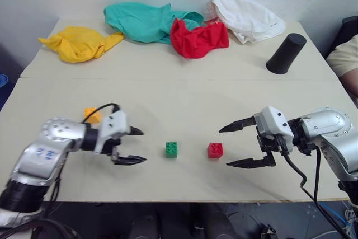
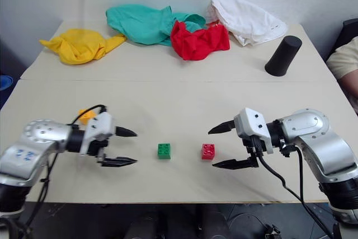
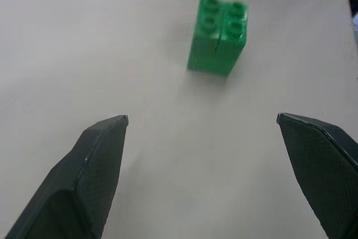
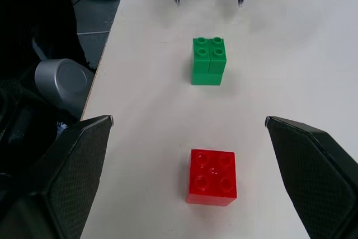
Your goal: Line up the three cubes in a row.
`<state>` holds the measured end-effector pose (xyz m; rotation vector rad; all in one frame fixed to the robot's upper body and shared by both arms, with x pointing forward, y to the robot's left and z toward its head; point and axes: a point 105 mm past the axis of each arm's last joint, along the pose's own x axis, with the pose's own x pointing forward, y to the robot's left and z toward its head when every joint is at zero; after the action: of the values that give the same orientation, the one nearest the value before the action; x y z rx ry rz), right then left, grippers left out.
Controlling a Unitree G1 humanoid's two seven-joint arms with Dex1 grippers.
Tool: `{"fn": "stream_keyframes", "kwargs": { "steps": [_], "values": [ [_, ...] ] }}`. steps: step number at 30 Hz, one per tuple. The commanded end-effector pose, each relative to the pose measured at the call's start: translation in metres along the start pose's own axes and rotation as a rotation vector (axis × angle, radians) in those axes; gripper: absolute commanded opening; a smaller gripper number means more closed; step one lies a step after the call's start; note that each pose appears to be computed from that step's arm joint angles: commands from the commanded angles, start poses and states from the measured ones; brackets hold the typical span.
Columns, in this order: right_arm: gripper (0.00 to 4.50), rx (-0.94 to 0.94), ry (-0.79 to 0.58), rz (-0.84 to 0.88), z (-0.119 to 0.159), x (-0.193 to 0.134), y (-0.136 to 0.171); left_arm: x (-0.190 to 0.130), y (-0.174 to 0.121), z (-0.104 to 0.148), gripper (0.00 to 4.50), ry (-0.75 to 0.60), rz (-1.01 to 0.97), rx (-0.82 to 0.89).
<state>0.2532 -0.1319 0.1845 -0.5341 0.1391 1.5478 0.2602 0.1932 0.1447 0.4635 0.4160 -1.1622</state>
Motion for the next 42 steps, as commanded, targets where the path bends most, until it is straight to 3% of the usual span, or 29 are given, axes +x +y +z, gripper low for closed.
{"fn": "stream_keyframes", "kwargs": {
  "steps": [1, 5, 9, 12, 18, 28, 33, 38, 42],
  "values": [
    [4.5, -0.022, -0.071, 0.013, 0.018, -0.001, -0.007, -0.048, 0.004, -0.007, 4.48, -0.026, 0.206, -0.063],
    [4.5, -0.013, -0.128, 0.013, 0.026, 0.004, -0.018, -0.102, 0.001, -0.059, 4.48, 0.015, 0.61, -0.252],
    [4.5, -0.012, -0.144, 0.04, 0.03, 0.009, -0.021, -0.117, -0.012, -0.088, 4.48, -0.013, 0.845, -0.395],
    [4.5, -0.02, -0.142, 0.057, 0.031, 0.01, -0.022, -0.103, -0.011, -0.082, 4.48, -0.107, 0.923, -0.466],
    [4.5, -0.029, -0.141, 0.069, 0.034, 0.011, -0.022, -0.074, 0.02, -0.057, 4.48, -0.205, 1.058, -0.531],
    [4.5, -0.044, -0.159, 0.058, 0.038, 0.015, -0.018, -0.047, 0.074, -0.042, 4.48, -0.175, 1.119, -0.651],
    [4.5, -0.043, -0.168, 0.049, 0.039, 0.017, -0.014, -0.028, 0.091, -0.032, 4.48, -0.164, 1.067, -0.652],
    [4.5, -0.035, -0.177, 0.024, 0.04, 0.017, -0.014, -0.025, 0.1, -0.039, 4.48, -0.135, 1.067, -0.684],
    [4.5, -0.034, -0.173, 0.016, 0.039, 0.017, -0.013, -0.025, 0.1, -0.04, 3.65, -0.126, 1.046, -0.682]
  ]
}}
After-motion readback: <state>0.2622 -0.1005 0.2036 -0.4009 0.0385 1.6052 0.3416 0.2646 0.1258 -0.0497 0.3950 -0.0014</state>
